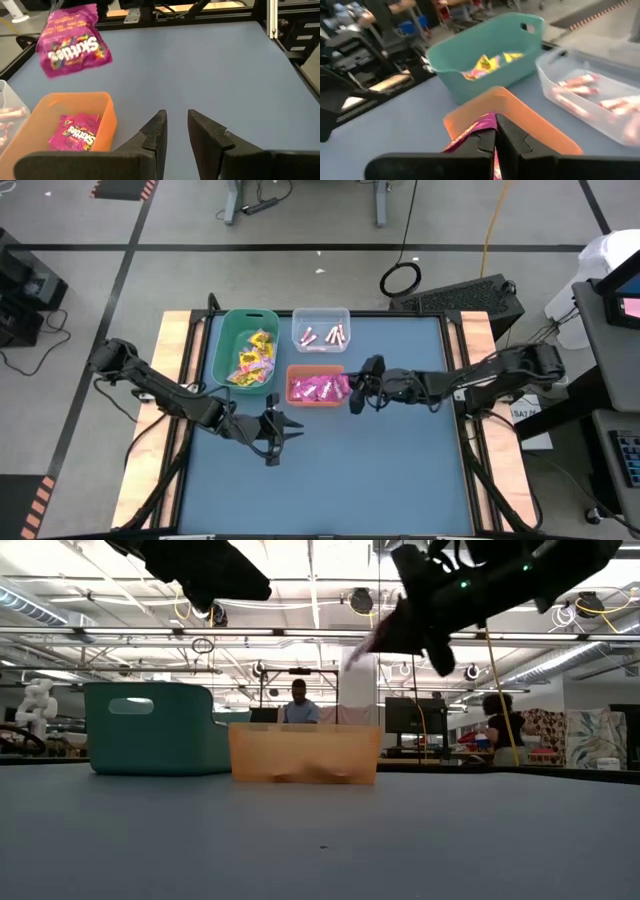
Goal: Sort candy
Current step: Put the violet candy into the orange bin
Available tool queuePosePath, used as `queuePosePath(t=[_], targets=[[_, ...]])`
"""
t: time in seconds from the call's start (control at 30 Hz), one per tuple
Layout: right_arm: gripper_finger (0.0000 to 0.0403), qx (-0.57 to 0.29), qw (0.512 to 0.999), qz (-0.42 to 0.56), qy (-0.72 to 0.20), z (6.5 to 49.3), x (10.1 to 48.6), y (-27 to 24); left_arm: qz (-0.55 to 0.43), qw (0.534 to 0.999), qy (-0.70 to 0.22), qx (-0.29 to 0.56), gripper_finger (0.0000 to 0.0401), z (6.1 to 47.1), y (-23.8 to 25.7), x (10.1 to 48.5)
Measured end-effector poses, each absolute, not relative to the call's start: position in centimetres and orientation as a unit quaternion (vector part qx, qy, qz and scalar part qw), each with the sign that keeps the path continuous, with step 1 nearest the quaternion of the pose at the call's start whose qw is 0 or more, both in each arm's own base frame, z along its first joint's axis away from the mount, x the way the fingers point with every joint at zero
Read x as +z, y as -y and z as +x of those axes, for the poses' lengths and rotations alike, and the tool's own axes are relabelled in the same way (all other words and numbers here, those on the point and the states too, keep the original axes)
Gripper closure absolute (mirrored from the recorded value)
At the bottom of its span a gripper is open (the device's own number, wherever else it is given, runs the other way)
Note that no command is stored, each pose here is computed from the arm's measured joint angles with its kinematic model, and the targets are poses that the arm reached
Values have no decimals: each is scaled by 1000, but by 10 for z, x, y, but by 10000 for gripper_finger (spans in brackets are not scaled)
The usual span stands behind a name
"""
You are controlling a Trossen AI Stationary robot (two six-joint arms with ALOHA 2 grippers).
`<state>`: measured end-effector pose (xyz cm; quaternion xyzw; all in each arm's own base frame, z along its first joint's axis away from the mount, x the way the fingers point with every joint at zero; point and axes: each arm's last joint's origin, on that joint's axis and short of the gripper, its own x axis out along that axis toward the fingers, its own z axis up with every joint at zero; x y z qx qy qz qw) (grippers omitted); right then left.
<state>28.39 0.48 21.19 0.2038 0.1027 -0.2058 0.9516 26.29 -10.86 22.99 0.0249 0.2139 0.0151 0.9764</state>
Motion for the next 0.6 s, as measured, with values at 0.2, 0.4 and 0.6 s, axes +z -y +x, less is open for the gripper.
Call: queuePosePath(t=[0.2, 0.4, 0.6], targets=[[403, -193, 963, 160, -96, 303, 190, -1, 25, 977, -211, 22, 316, 263, 108, 230], [403, -216, 958, 151, -115, 309, 173, 10, 26, 976, -213, 23, 316, 263, 108, 230], [403, -209, 964, 127, -105, 315, 164, 11, 26, 976, -213, 23, 316, 263, 108, 230]])
